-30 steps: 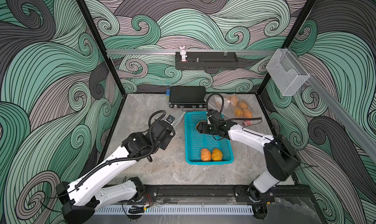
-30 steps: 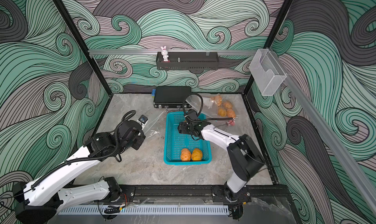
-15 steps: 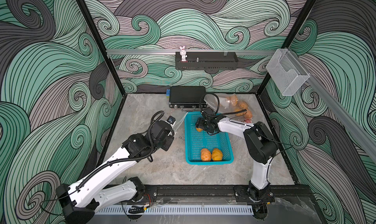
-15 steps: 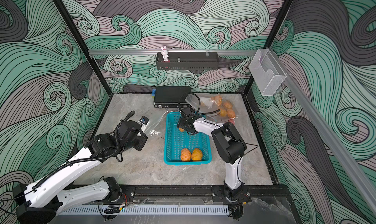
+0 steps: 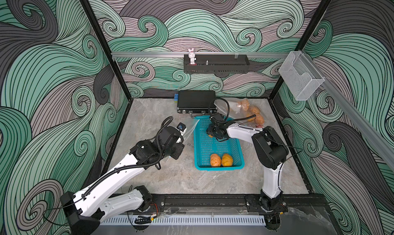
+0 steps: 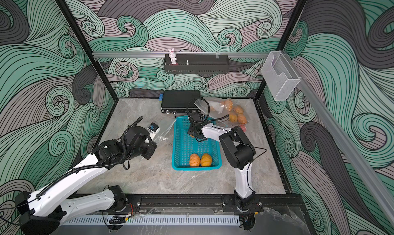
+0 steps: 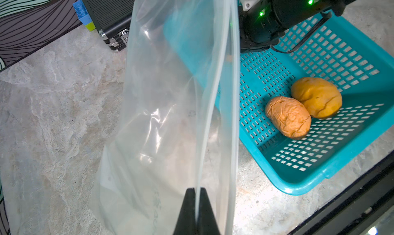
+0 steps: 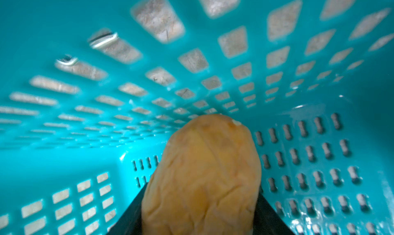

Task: Put the potatoes into a zipper bag and zip it
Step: Pick up the potato from the basket, then place the potato into the zipper food storage bag.

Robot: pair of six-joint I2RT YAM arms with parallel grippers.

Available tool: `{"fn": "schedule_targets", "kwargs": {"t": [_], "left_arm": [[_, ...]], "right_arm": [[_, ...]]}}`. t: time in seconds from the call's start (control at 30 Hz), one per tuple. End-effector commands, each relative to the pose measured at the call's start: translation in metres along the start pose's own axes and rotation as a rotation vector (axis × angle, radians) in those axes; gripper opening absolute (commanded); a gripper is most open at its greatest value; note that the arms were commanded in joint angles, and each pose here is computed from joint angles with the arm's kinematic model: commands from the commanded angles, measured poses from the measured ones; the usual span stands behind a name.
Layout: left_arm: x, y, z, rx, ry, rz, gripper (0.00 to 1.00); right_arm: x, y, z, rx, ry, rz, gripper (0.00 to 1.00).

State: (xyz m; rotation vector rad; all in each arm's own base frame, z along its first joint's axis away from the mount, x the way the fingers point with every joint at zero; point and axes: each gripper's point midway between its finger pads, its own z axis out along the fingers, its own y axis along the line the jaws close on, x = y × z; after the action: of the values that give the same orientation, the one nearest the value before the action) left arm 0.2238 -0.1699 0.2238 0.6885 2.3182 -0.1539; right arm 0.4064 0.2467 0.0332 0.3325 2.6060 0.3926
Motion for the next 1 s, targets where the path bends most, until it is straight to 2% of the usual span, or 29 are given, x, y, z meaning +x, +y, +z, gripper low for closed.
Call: {"fn": "schedule_targets", "kwargs": {"t": [0.0, 0.1, 0.23, 0.3, 0.43, 0.53, 0.7, 0.97], "left_arm": [[-0.003, -0.003, 0.002, 0.02, -0.004, -0.023, 0.0], [-0.003, -0.004, 0.003, 0.026, 0.004, -0.027, 0.0], [-0.006, -0.008, 0.003, 0.048, 0.009, -0.042, 0.0], [-0.008, -0.012, 0.001, 0.069, 0.012, -0.047, 0.0], [-0.014, -0.023, -0.004, 0.134, 0.019, -0.054, 0.0], [-0.019, -0.028, -0.009, 0.167, 0.017, -0.065, 0.0], [-0.024, -0.036, -0.015, 0.215, 0.012, -0.088, 0.0], [-0.026, -0.038, -0.016, 0.224, 0.038, -0.096, 0.0]], "right_arm": [[-0.009, 0.009, -0.025, -0.066, -0.037, -0.072, 0.51], [-0.006, 0.009, -0.052, -0.108, -0.045, -0.118, 0.51], [-0.003, 0.03, -0.112, -0.296, -0.111, -0.176, 0.52], [-0.002, 0.05, -0.155, -0.433, -0.182, -0.235, 0.52], [0.007, 0.096, -0.252, -0.732, -0.412, -0.399, 0.51], [0.021, 0.123, -0.294, -0.854, -0.46, -0.464, 0.53], [0.036, 0.156, -0.309, -0.95, -0.439, -0.478, 0.51], [0.04, 0.18, -0.304, -0.963, -0.459, -0.476, 0.51]]}}
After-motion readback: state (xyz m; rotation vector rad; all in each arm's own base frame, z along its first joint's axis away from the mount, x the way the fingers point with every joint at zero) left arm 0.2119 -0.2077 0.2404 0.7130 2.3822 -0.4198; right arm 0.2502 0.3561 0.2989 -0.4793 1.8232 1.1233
